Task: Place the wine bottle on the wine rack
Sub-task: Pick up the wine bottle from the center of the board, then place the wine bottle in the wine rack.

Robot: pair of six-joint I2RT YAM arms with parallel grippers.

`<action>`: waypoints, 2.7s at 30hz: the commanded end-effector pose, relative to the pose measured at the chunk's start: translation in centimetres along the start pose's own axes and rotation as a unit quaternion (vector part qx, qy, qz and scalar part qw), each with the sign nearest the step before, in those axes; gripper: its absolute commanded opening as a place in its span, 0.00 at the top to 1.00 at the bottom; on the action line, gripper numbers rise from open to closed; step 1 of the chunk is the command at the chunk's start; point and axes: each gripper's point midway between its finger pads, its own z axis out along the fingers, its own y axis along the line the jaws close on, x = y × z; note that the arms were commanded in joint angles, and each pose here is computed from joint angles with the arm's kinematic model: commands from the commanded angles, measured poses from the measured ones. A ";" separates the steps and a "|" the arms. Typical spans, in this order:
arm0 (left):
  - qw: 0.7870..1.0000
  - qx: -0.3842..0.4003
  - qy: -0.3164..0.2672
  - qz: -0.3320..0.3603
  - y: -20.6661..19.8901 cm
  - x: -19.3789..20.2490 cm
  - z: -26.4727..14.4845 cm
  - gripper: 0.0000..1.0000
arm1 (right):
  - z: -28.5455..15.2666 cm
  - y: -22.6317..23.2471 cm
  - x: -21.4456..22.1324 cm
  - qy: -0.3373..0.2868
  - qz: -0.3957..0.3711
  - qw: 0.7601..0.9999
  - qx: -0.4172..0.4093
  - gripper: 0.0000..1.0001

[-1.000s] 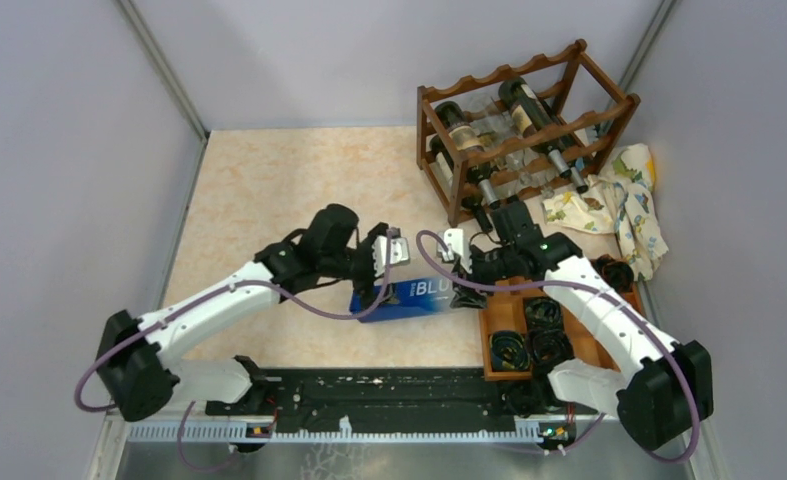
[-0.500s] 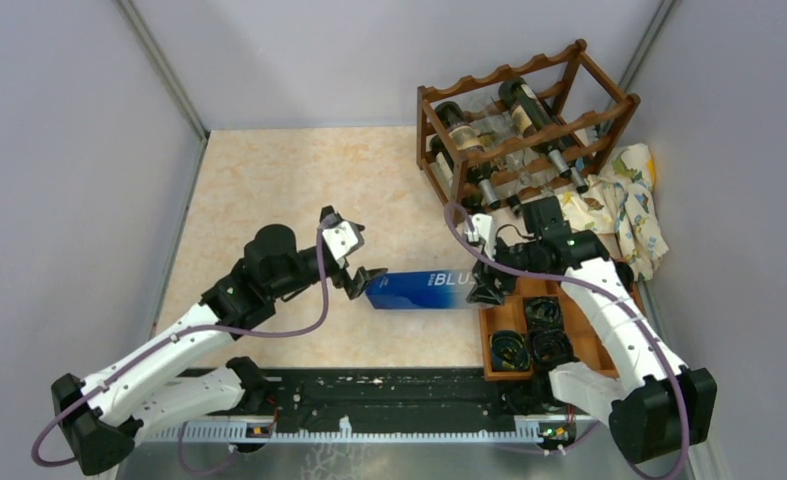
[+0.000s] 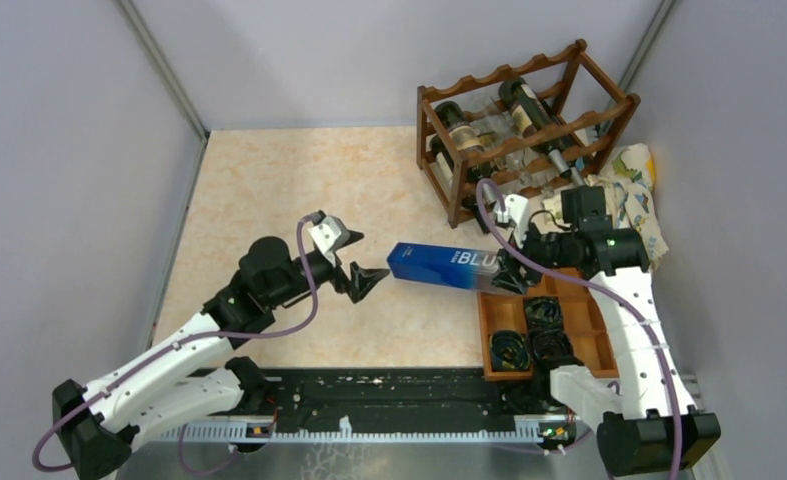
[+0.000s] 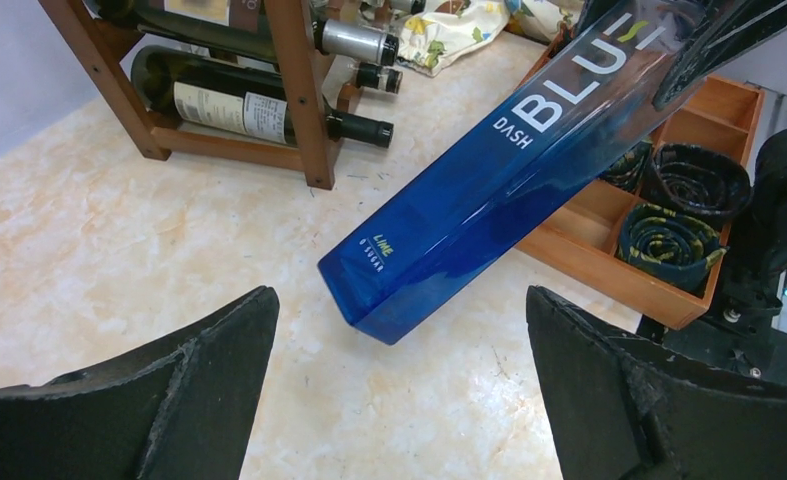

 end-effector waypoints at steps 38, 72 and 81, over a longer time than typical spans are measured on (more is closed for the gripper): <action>0.972 -0.047 0.188 0.136 4.5 6.4 0.4 0.01 | -17.8 -7.8 2.2 0.170 0.041 0.936 0.306 1.00; 0.971 -0.039 0.188 0.144 4.2 6.3 -0.2 0.01 | -27.6 -21.8 2.5 -0.007 0.089 0.868 0.489 1.00; 0.970 -0.041 0.185 0.153 4.4 6.5 -0.2 0.01 | -26.4 -23.5 2.4 -0.061 0.093 0.877 0.468 1.00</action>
